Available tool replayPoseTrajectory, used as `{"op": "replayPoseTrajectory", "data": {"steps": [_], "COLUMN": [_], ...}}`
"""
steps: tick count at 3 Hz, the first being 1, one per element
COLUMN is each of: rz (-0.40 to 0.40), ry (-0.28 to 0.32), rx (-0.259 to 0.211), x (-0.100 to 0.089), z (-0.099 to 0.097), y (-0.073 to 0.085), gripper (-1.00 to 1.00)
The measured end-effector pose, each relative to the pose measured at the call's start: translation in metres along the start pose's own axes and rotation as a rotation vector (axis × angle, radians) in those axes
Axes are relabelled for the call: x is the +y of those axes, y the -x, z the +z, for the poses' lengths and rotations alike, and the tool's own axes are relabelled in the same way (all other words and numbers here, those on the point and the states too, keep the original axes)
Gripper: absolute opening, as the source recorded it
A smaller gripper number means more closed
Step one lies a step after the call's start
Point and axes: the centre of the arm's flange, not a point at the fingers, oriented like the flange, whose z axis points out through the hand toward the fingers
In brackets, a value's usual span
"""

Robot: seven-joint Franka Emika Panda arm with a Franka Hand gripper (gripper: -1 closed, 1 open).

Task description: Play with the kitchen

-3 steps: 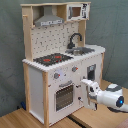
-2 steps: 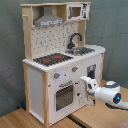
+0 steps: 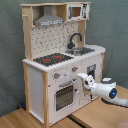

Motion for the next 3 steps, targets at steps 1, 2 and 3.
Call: {"op": "replayPoseTrajectory", "data": {"steps": [1, 2, 3], "rz": [-0.019, 0.001, 0.024], "ry": [-0.006, 0.001, -0.004], "rx": [0.005, -0.007, -0.008], "x": [0.009, 0.009, 0.005], "z": [0.019, 0.043, 0.043], "y": [0.007, 0.003, 0.002], "gripper": [1.0, 1.0, 1.0]}}
